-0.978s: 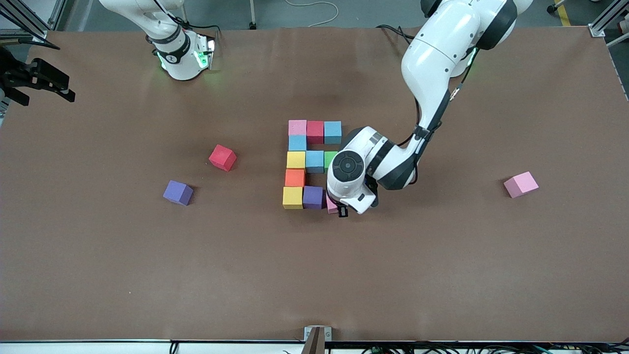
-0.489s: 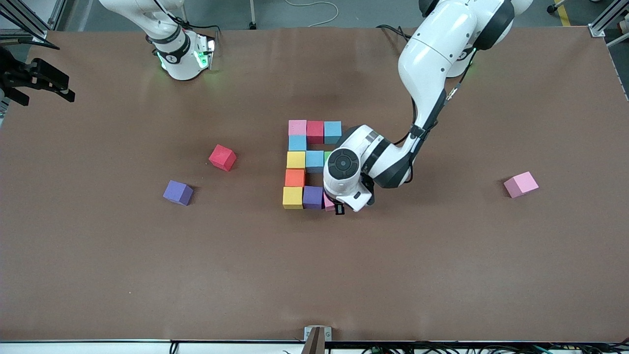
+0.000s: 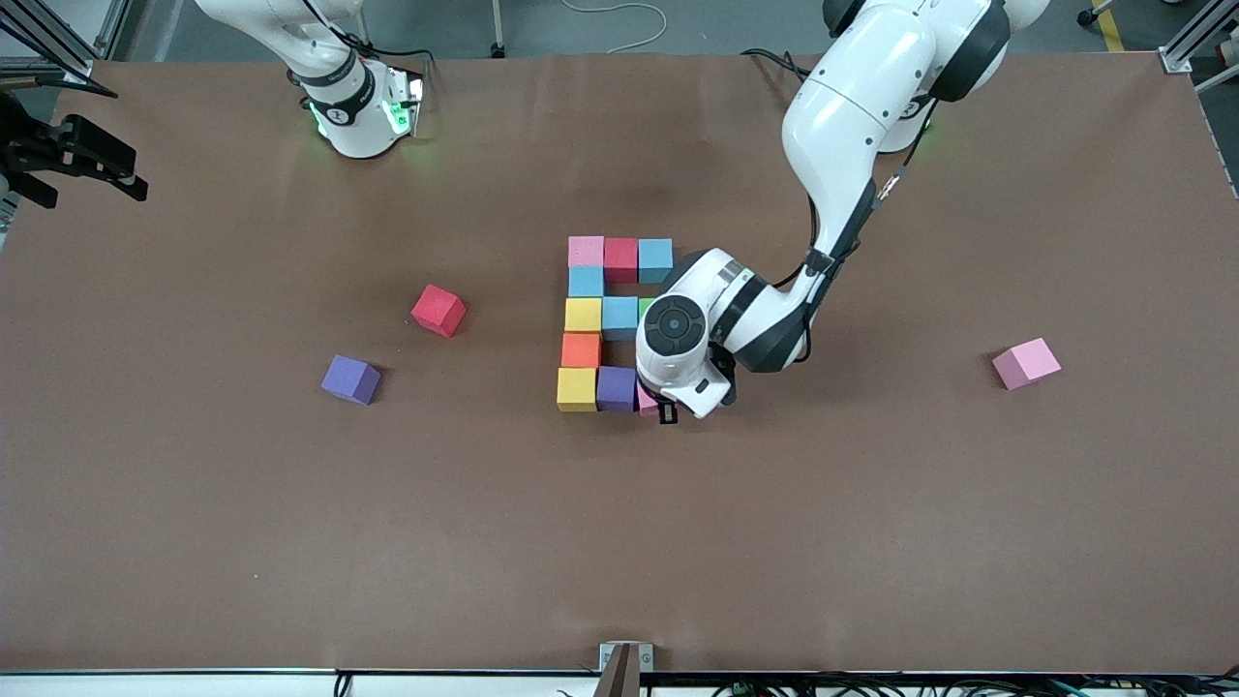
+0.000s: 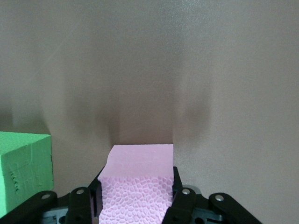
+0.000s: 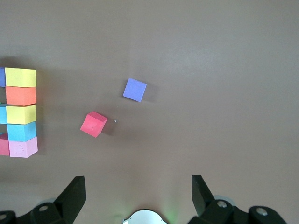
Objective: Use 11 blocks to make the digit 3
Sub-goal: 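Lower the pink cube beside the purple cube with the left gripper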
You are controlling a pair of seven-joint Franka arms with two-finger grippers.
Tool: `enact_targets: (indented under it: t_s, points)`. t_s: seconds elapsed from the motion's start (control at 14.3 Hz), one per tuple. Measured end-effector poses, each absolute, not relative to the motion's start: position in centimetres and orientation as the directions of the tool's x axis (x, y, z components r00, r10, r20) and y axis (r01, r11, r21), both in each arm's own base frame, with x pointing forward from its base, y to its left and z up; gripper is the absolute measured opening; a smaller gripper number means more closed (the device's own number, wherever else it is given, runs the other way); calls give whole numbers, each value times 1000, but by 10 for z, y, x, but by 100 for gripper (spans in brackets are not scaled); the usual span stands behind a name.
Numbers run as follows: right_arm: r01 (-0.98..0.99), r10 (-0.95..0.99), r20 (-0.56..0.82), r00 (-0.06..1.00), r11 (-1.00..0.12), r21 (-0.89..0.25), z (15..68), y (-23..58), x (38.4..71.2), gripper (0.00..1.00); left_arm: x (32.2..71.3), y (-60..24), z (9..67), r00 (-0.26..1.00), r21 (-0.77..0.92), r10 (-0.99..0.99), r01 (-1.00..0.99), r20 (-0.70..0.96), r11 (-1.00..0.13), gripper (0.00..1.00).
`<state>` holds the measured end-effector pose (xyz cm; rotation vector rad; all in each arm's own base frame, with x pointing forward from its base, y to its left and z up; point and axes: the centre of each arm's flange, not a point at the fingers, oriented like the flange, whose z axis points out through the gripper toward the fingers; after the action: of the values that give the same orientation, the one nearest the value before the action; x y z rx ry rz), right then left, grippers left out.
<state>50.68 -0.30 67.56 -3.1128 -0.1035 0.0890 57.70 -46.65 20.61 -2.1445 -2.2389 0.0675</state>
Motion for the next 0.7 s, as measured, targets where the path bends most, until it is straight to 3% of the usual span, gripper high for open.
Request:
enact_targets:
  t_s: [0.7]
  points:
    - [66, 67, -56, 996, -997, -28, 676, -3, 507, 100, 569, -477, 205, -26, -59, 1000, 998, -1, 26, 54]
